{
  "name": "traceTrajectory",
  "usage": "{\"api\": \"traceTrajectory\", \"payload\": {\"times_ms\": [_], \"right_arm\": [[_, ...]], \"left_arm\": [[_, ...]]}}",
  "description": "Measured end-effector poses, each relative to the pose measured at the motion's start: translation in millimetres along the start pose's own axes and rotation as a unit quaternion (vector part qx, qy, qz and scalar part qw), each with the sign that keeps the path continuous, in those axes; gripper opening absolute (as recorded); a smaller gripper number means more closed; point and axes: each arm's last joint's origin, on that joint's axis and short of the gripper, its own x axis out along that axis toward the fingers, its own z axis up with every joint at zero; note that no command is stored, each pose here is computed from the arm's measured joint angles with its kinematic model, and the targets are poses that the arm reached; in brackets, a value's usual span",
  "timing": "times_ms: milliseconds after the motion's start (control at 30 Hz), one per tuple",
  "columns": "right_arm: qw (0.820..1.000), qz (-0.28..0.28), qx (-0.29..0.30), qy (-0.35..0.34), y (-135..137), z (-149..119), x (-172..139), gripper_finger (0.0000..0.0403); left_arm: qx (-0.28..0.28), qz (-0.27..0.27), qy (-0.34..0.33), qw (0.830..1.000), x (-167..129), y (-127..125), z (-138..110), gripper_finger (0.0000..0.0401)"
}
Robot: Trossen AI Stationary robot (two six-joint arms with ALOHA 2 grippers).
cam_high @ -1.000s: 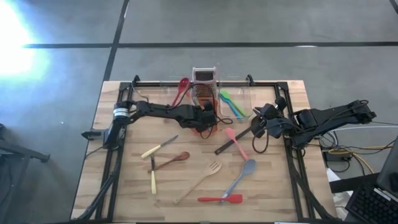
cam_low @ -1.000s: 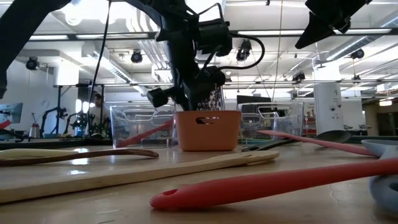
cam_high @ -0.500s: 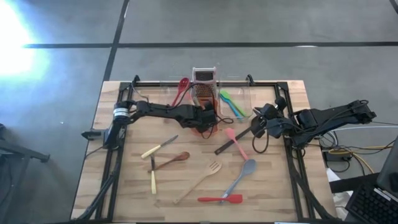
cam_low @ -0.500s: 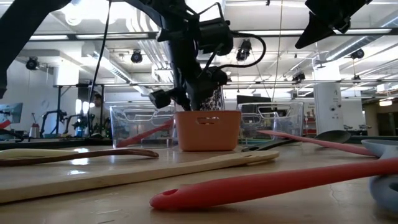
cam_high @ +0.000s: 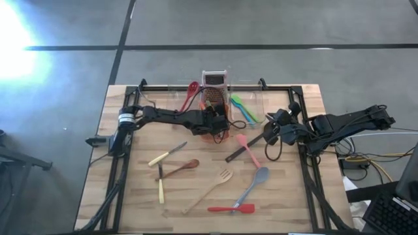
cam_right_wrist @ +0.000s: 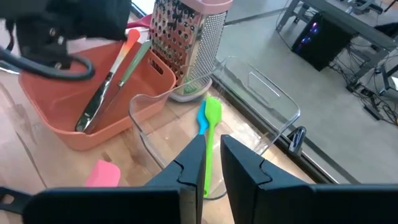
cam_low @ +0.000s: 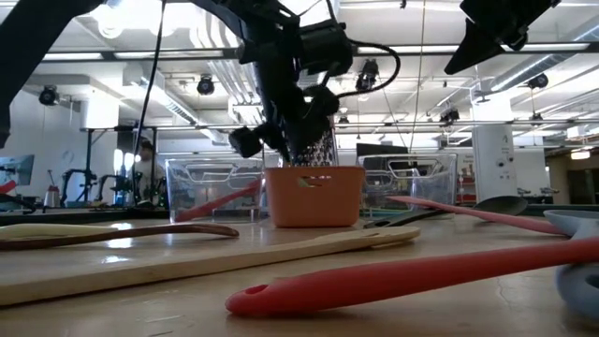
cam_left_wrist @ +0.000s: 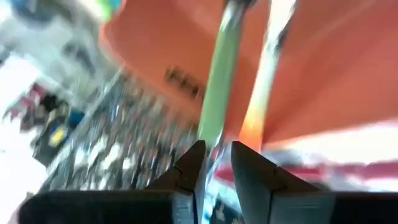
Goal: Pick & Place Kitchen Items
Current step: Put the brown slotted serving spoon into the left transparent bin
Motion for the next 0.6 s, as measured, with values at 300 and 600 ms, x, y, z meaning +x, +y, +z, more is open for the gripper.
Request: {"api": "traceTrajectory", "payload": {"times_ms": [300,600], "right_arm": [[1.000,0.018,0.001,0.011,0.9,-1.1,0.1,0.0043],[1.000,0.023,0.005,0.012,1.4,-0.8,0.0,0.0043]], "left_arm": [[-0.158,0.013,-0.019,0.987,-46.6,5.4,-39.9,0.0075],[-0.408,-0.118,-0.170,0.889,-113.6,-12.3,-101.1,0.0073]]}}
